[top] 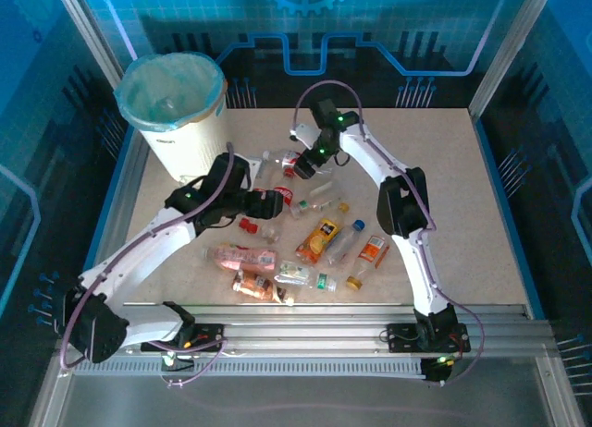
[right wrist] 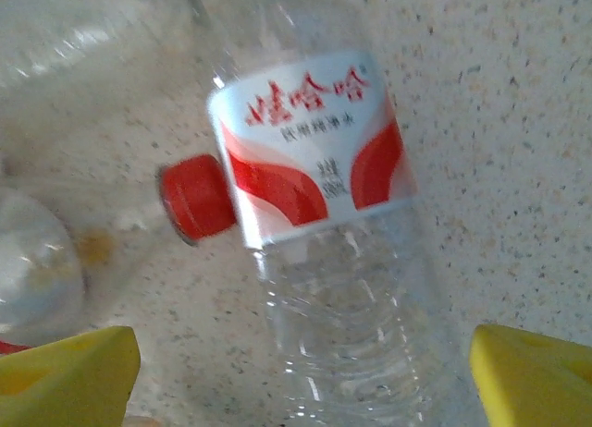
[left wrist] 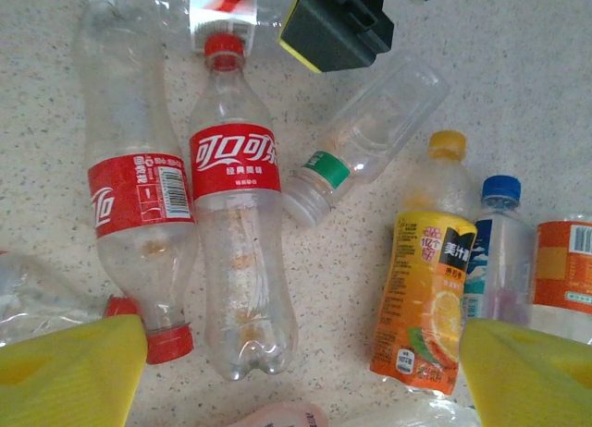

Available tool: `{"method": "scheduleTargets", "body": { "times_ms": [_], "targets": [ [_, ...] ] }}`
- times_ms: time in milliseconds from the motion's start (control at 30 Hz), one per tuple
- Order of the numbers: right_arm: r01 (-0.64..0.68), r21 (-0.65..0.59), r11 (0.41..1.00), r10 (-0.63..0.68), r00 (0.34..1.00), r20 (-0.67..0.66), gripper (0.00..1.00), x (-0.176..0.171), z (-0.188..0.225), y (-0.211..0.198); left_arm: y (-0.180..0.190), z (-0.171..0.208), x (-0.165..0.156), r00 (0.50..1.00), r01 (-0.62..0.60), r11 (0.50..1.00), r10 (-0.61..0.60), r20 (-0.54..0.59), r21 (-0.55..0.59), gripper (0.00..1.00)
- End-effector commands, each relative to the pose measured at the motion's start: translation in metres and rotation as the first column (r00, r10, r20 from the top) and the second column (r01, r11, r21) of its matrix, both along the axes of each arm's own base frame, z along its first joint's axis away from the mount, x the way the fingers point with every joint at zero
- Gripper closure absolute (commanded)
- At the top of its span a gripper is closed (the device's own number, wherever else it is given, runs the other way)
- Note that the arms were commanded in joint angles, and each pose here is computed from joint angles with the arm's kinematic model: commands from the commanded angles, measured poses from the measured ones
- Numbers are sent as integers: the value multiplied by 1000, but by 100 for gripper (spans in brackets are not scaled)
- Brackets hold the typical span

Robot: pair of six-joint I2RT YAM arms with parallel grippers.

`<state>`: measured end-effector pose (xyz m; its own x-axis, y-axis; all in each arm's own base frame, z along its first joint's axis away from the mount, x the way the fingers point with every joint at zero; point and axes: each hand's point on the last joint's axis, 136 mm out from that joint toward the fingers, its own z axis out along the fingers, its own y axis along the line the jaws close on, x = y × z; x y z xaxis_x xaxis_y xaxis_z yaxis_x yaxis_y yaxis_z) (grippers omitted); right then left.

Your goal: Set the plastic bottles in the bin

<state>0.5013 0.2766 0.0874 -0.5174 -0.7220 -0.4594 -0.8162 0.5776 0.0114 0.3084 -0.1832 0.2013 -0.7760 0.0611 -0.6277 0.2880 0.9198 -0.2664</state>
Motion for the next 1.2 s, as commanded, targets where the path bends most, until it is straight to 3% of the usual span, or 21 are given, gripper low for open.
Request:
{"method": "scheduleTargets", "body": {
  "times_ms": [0, 267, 467, 600, 800, 1000, 1167],
  "targets": [
    [-44, -12, 999, 44, 999, -13, 6, 2, -10, -4, -8, 12, 9, 999, 45, 999, -44, 26, -28, 11],
    [-40, -75, 996, 37, 999, -34, 8, 8, -43, -11, -4, 3, 19, 999, 28, 999, -28, 33, -17, 10],
    [-45, -99, 994, 44, 999, -9, 34, 10, -36, -15, 1, 1, 22, 1000, 13, 1000, -12, 18, -23, 11],
    [-33, -105, 994, 38, 998, 44, 46, 14, -11, -20, 2, 12, 25, 999, 6, 999, -4, 32, -42, 11],
    [26, -111, 993, -13, 992, 122, 51, 10, 41, -35, 2, 37, 26, 997, 13, 997, -7, 82, -76, 11],
    [96, -41, 995, -88, 983, 163, 51, -22, 102, -47, -3, 73, 18, 992, 29, 987, -10, 125, -157, 12],
    [132, 69, 989, -142, 973, 179, 52, -68, 151, -45, -5, 108, 5, 985, 49, 969, -6, 174, -243, 12]
  ]
}}
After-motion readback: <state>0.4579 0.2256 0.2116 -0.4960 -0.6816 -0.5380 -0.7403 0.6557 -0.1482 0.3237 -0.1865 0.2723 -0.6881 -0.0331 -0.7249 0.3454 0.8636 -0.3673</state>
